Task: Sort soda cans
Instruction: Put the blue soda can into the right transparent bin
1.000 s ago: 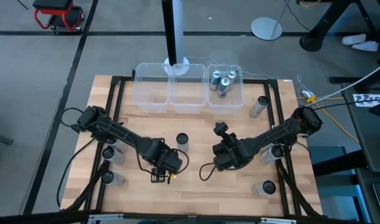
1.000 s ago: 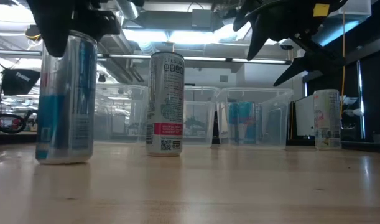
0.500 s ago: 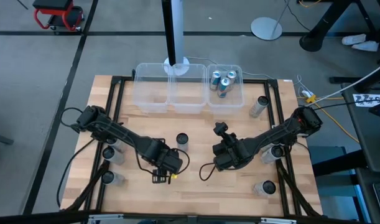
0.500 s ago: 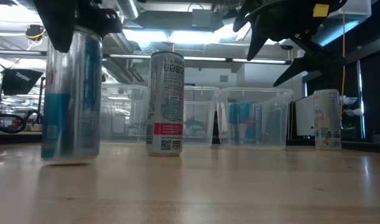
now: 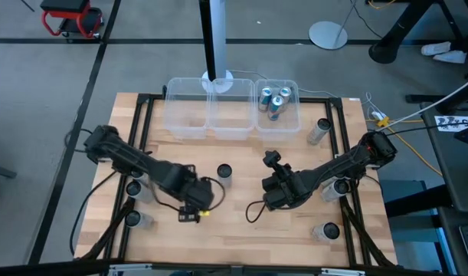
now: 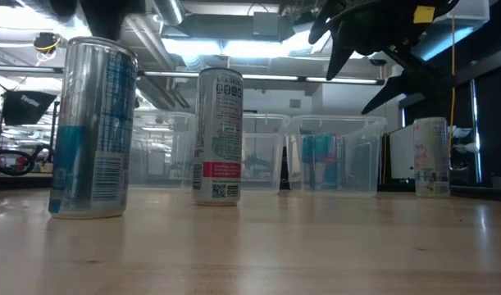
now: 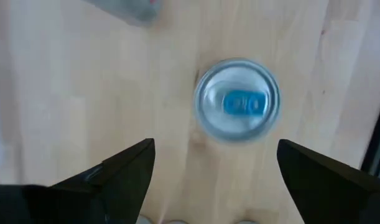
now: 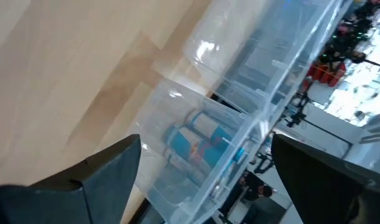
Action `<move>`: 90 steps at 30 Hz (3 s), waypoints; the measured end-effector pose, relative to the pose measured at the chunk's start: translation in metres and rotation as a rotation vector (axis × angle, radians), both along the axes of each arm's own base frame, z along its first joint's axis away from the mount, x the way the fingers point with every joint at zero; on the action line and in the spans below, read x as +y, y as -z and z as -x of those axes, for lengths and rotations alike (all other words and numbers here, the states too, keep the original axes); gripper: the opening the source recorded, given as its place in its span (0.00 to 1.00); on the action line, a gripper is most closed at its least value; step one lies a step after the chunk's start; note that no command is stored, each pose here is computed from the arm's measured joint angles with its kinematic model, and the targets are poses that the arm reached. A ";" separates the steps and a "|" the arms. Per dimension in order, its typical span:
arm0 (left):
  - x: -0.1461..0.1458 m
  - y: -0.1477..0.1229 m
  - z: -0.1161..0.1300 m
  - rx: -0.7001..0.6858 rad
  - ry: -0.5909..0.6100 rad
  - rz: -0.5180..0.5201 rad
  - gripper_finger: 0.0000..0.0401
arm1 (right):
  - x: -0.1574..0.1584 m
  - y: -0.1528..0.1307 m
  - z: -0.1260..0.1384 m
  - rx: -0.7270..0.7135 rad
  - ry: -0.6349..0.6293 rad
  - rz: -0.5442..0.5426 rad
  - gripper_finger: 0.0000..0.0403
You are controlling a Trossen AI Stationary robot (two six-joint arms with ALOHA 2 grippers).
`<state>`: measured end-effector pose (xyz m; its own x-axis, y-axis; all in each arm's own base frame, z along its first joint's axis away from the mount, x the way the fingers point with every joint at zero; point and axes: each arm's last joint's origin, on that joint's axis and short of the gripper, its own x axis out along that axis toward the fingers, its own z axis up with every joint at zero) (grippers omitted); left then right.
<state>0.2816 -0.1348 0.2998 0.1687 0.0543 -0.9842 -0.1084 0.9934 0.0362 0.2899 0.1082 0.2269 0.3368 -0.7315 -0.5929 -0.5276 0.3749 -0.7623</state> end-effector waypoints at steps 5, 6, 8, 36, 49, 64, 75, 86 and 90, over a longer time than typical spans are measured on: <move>0.002 -0.042 0.039 -0.191 -0.025 -0.067 0.81 | 0.001 0.001 -0.001 0.019 -0.006 -0.043 0.89; 0.003 -0.050 0.048 -0.235 -0.028 -0.082 0.81 | 0.001 0.001 -0.001 0.022 -0.006 -0.057 0.89; 0.002 -0.064 0.064 -0.332 -0.035 -0.111 0.81 | 0.002 0.002 -0.001 0.033 -0.011 -0.088 0.89; 0.007 0.022 0.153 -0.805 -0.055 -0.451 0.81 | 0.046 -0.049 -0.092 -0.424 -0.549 -0.598 0.89; 0.009 0.033 0.155 -0.834 -0.042 -0.499 0.81 | 0.019 -0.028 -0.148 -0.544 -0.697 -0.771 0.89; 0.009 0.033 0.155 -0.837 -0.052 -0.492 0.81 | 0.020 -0.013 -0.193 -0.496 -0.634 -0.879 0.89; 0.009 0.033 0.155 -0.839 -0.056 -0.489 0.81 | 0.018 0.006 -0.197 -0.483 -0.507 -0.919 0.89; 0.009 0.033 0.155 -0.840 -0.060 -0.487 0.81 | 0.017 0.017 -0.200 -0.481 -0.458 -0.932 0.89; 0.009 0.033 0.155 -0.841 -0.063 -0.484 0.81 | 0.018 0.021 -0.201 -0.478 -0.457 -0.950 0.89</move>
